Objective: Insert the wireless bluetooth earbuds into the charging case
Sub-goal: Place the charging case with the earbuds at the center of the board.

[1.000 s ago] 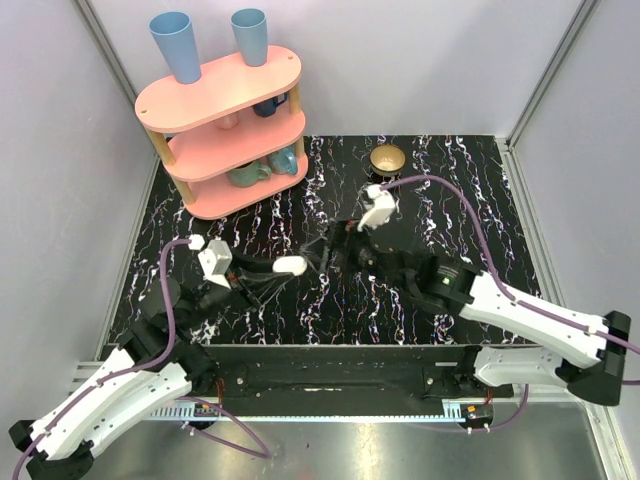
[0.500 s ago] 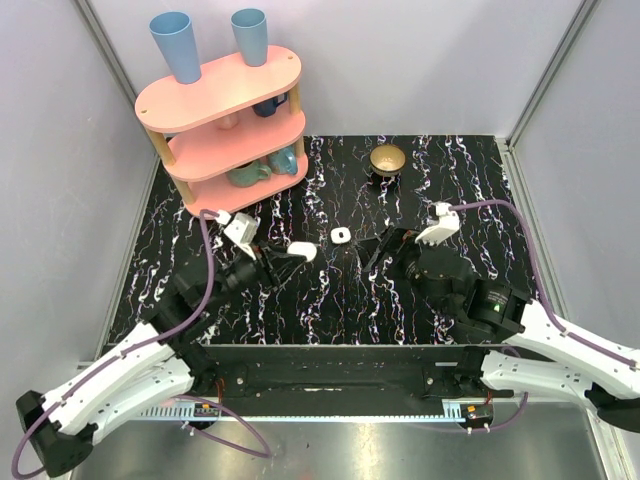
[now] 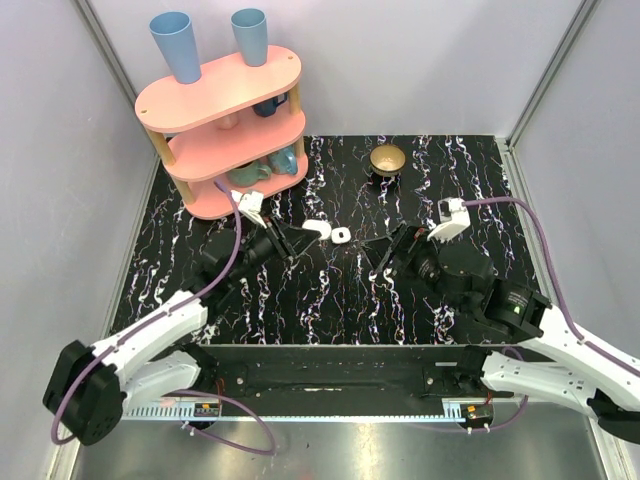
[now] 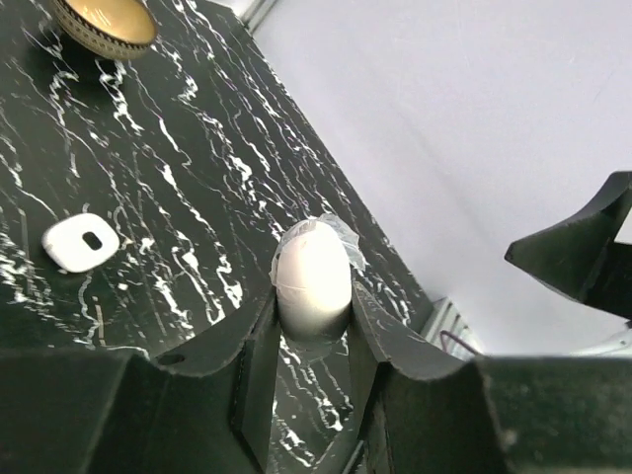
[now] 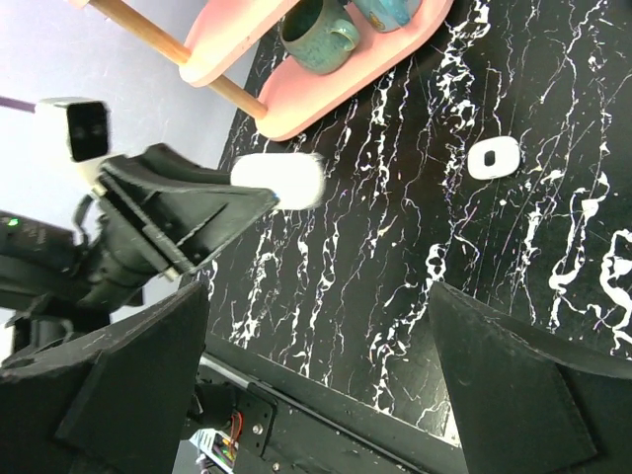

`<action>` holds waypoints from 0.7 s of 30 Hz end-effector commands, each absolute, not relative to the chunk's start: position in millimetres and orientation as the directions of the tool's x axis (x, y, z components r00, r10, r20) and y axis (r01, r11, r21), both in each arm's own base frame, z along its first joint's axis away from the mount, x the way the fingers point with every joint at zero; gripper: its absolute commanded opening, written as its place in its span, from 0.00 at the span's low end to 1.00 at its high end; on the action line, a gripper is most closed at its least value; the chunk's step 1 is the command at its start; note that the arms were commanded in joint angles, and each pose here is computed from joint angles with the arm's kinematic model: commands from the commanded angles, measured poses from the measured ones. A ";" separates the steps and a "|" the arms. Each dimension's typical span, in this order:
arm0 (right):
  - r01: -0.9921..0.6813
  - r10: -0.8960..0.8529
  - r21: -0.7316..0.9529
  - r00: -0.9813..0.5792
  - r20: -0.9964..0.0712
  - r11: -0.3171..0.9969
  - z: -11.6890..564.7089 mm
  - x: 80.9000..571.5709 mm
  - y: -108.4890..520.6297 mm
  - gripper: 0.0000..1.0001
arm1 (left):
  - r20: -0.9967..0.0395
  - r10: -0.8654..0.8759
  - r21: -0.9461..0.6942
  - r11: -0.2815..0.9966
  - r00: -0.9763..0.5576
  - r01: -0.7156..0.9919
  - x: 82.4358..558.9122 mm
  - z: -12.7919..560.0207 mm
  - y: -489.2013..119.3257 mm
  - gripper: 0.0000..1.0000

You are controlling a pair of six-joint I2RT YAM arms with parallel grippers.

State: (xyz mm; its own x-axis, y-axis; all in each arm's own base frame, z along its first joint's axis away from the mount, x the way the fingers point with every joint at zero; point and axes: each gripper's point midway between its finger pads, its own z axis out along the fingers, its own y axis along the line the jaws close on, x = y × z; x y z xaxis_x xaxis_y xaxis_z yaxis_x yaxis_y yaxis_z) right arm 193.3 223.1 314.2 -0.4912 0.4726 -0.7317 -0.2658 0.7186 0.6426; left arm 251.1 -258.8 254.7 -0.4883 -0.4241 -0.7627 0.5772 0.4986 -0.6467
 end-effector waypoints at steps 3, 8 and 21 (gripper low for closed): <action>-0.196 0.583 0.727 -0.478 -0.657 0.659 321.6 191.6 208.4 1.00 | -0.591 -0.551 -0.801 0.312 -0.589 0.511 263.6 260.6 -282.8 0.00; -0.145 0.651 0.794 -0.496 -0.574 0.590 313.6 184.2 200.9 1.00 | -0.533 -0.572 -0.843 0.294 -0.623 0.451 275.8 240.5 -301.1 0.00; -0.180 0.564 0.725 -0.515 -0.645 0.665 321.2 181.1 200.7 1.00 | -0.294 -0.636 -0.955 0.219 -0.713 0.198 303.3 150.9 -338.9 0.00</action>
